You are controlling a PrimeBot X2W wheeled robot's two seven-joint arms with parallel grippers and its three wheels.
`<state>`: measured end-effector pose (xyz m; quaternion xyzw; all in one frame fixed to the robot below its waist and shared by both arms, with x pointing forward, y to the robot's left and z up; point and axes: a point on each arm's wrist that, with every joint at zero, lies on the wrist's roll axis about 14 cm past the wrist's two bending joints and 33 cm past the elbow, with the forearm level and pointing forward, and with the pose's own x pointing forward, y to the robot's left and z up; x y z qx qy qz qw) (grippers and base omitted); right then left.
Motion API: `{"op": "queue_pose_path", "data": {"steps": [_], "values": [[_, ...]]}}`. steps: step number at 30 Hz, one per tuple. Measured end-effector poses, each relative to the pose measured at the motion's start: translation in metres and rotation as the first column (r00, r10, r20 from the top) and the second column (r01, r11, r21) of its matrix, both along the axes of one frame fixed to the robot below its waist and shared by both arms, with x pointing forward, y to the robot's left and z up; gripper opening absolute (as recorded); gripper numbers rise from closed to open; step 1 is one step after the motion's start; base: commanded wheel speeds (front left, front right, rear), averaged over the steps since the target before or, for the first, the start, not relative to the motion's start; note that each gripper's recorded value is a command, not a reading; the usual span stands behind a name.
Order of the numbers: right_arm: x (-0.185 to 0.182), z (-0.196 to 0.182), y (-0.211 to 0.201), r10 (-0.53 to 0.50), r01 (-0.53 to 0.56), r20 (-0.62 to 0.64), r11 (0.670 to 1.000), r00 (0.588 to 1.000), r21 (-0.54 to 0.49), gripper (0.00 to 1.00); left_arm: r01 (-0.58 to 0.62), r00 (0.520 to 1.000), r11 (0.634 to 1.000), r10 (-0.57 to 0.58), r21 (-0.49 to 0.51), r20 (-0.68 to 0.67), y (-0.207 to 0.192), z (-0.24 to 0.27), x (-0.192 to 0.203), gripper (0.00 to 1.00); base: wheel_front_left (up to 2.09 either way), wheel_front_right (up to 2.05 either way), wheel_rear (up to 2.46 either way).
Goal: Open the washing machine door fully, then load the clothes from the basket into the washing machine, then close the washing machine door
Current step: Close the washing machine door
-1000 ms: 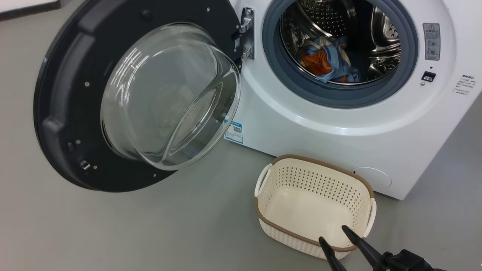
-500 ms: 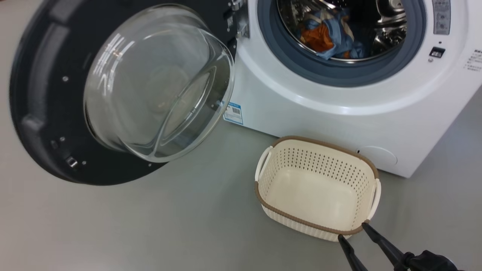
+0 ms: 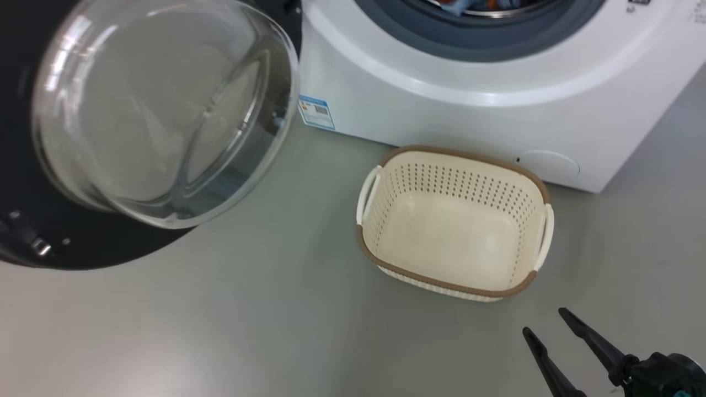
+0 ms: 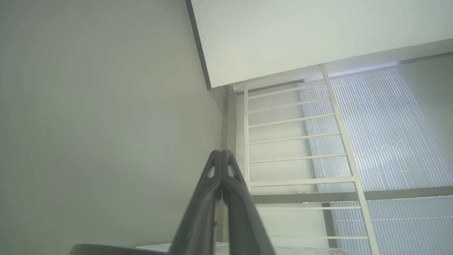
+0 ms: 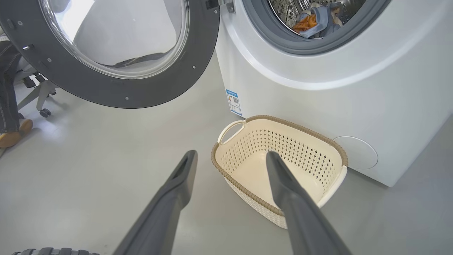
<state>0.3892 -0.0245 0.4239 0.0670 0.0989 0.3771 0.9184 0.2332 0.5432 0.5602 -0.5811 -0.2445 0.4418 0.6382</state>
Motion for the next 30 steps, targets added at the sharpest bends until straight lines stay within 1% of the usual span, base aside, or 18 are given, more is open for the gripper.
{"op": "queue_pose_path", "data": {"steps": [3, 5, 11, 18, 24, 30], "values": [[0.003, -0.004, -0.005, -0.01, 0.01, -0.007, 1.0, 1.0, -0.006, 1.0, 0.04, 0.998, 0.999, -0.039, -0.028, 0.056, -0.008, -0.001, 0.024, 0.0, 0.0, 0.0, 0.0], [0.006, -0.006, -0.008, -0.015, 0.015, -0.005, 1.0, 1.0, -0.01, 1.0, 0.056, 0.995, 0.998, -0.053, -0.03, 0.086, -0.009, 0.003, 0.034, 0.0, 0.0, 0.0, 0.0], [0.007, -0.01, -0.015, -0.029, 0.028, -0.016, 0.999, 0.999, -0.015, 1.0, 0.1, 0.991, 0.995, -0.097, -0.022, 0.097, -0.014, 0.006, 0.05, 0.0, 0.0, 0.0, 0.0], [0.007, -0.012, -0.021, -0.036, 0.036, -0.019, 0.999, 0.999, -0.026, 1.0, 0.193, 0.974, 0.981, -0.188, -0.028, 0.128, -0.027, 0.006, 0.07, 0.0, 0.0, 0.0, 0.0], [0.009, -0.009, -0.028, -0.051, 0.05, -0.005, 0.998, 0.999, -0.038, 1.0, 0.262, 0.957, 0.965, -0.256, -0.027, 0.137, -0.038, 0.001, 0.078, 0.0, 0.0, 0.0, 0.0], [0.008, -0.003, -0.031, -0.058, 0.059, 0.011, 0.997, 0.998, -0.041, 1.0, 0.316, 0.94, 0.948, -0.309, -0.034, 0.146, -0.046, -0.005, 0.076, 0.0, 0.0, 0.0, 0.0]]}}
